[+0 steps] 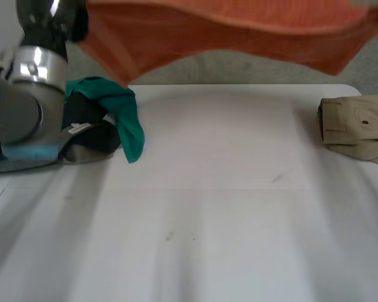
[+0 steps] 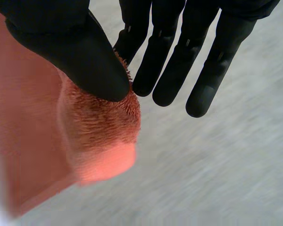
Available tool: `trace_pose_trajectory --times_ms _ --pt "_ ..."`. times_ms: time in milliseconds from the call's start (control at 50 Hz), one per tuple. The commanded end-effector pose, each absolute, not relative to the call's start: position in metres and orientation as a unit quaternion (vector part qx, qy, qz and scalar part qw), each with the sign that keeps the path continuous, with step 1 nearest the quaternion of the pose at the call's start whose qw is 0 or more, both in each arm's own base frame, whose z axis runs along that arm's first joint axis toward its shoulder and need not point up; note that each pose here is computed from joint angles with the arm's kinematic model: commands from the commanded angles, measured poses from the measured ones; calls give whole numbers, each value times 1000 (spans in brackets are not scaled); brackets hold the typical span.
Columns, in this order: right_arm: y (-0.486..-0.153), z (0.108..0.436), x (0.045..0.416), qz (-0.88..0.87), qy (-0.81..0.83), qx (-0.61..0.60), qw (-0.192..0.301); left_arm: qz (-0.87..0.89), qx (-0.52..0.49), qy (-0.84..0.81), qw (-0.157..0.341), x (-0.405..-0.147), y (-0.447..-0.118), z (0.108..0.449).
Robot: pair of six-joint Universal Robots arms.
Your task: Fold the laundry.
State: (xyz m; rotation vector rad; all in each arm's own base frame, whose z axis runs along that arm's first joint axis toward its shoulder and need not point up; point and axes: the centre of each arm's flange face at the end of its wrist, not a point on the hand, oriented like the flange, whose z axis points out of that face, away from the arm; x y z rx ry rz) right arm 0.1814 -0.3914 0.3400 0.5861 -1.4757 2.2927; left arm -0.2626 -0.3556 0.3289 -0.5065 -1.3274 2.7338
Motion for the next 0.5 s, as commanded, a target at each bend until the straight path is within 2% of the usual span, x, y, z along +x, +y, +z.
trace_pose_trajectory --times_ms 20,40,100,120,200,400,500 --pt "-378 250 172 659 -688 280 118 795 -211 -568 36 -256 -329 236" --pt "-374 229 173 627 -714 295 100 787 -213 -577 35 -256 -327 230" --pt "-369 197 174 575 -752 313 75 753 -225 -617 36 -254 -320 200" --pt "-365 177 174 540 -776 321 59 745 -228 -626 36 -253 -318 194" --pt "-365 149 167 491 -810 318 47 719 -236 -653 36 -250 -311 179" --pt "-374 146 147 506 -816 276 48 703 -237 -670 34 -245 -304 179" --pt "-364 166 134 520 -814 255 49 701 -234 -672 36 -243 -300 184"
